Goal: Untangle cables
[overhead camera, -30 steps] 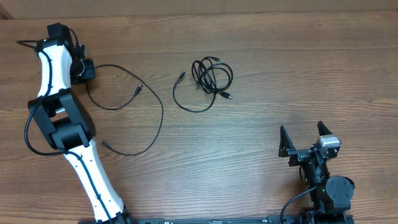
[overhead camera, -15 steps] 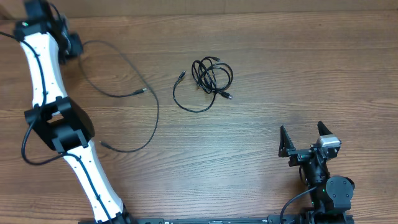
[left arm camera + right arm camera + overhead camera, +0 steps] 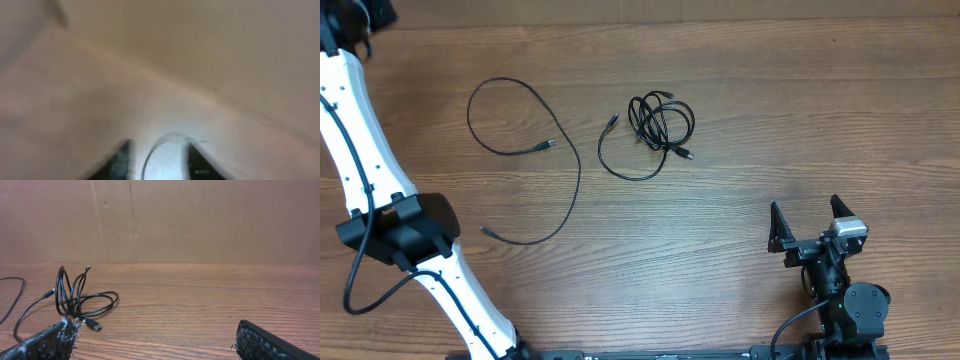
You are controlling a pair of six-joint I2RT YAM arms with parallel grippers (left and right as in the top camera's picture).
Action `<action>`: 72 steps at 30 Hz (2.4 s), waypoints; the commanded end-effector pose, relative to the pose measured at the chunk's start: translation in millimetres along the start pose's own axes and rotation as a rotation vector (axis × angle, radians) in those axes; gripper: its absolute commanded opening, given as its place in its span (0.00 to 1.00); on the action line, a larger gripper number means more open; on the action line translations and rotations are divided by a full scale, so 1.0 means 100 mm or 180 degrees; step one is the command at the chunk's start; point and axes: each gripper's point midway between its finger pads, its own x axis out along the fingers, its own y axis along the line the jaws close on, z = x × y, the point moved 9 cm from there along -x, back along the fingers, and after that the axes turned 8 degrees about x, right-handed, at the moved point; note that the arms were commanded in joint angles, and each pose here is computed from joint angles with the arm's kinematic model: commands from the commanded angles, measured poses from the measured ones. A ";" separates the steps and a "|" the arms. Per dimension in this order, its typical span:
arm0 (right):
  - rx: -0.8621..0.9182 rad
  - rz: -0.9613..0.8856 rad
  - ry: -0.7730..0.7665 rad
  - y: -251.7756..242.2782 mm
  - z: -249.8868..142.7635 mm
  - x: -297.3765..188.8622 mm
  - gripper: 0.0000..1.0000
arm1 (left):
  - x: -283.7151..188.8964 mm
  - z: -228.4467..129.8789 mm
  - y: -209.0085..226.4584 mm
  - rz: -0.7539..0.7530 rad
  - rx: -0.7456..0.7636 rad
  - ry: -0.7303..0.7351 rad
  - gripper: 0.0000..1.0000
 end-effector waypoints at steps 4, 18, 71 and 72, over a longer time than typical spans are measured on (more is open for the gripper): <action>-0.0015 -0.0025 0.0008 -0.01 -0.03 0.01 1.00 | 0.47 -0.50 -0.15 -0.0378 -0.0171 0.0866 0.78; -0.0015 -0.0025 0.0008 -0.01 -0.03 0.01 1.00 | 0.23 -1.27 -1.31 -0.0471 0.0041 0.2331 0.85; -0.0016 -0.0025 0.0007 -0.01 -0.03 0.01 1.00 | 0.75 -2.59 -2.14 0.0768 0.0746 0.2895 0.81; -0.0015 -0.0025 0.0008 -0.01 -0.03 0.01 1.00 | 0.78 -2.62 -2.14 0.0767 0.0746 0.2894 0.80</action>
